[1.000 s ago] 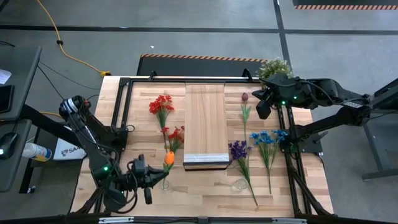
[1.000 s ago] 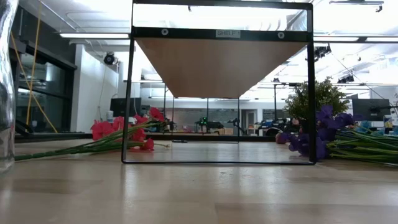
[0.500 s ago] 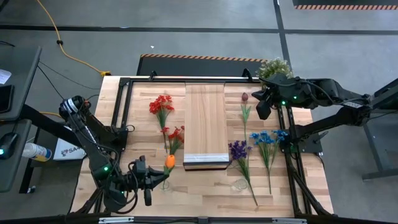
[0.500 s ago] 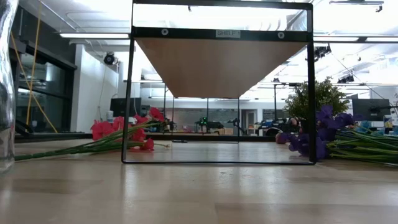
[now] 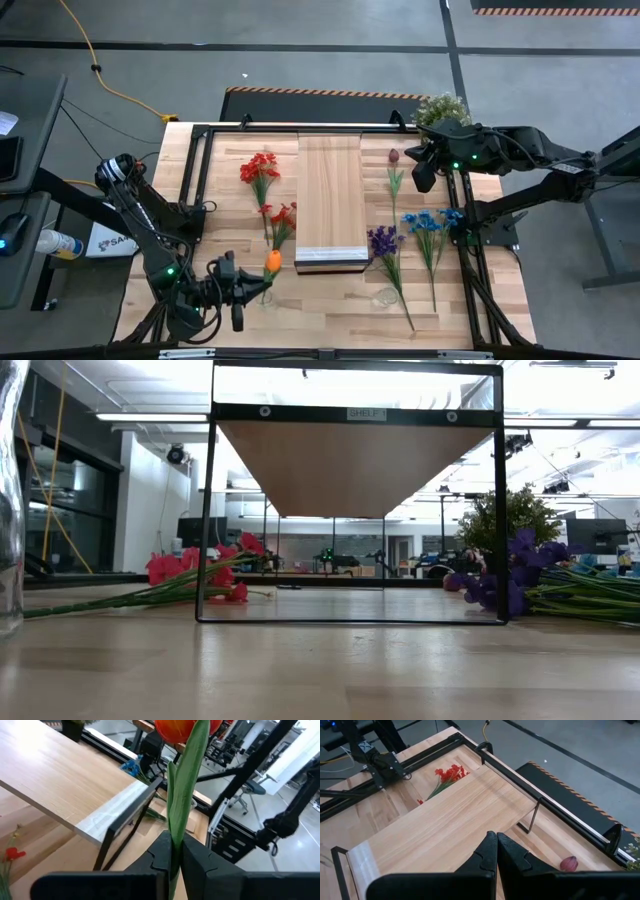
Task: Pick and place flowers into a vace then onto a shelf
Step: Put the orange flower into the left transparent vase
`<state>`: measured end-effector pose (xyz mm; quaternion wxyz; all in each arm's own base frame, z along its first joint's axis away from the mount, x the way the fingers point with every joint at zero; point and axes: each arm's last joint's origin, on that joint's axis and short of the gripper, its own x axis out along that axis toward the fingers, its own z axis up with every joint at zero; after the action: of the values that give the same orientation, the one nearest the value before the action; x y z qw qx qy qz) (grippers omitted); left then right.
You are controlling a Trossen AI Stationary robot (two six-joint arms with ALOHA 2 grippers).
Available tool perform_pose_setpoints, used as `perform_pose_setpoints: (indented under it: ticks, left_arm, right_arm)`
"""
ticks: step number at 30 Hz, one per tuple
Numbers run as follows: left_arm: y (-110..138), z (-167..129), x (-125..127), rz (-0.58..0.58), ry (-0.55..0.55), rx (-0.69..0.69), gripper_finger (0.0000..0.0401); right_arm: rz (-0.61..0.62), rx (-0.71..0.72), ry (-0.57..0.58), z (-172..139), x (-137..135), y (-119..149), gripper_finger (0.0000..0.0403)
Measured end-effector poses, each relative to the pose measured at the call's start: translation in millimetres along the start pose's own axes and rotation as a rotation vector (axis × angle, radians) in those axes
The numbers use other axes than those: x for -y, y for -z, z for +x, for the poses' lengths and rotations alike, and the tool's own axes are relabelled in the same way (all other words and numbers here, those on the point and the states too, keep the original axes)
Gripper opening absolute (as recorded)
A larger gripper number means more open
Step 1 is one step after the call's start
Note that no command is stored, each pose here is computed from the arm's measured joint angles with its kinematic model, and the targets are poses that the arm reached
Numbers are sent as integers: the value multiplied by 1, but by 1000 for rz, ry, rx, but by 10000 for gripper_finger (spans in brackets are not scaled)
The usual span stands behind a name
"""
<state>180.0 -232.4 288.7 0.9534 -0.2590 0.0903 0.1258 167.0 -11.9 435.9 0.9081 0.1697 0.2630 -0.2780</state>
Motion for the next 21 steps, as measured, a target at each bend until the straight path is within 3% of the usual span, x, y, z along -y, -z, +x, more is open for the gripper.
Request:
perform_pose_setpoints:
  ticks: [21]
  left_arm:
    - [2,0,1,-59,35,-64,69]
  right_arm:
    - [-7,-9,-16,0,0,0,0]
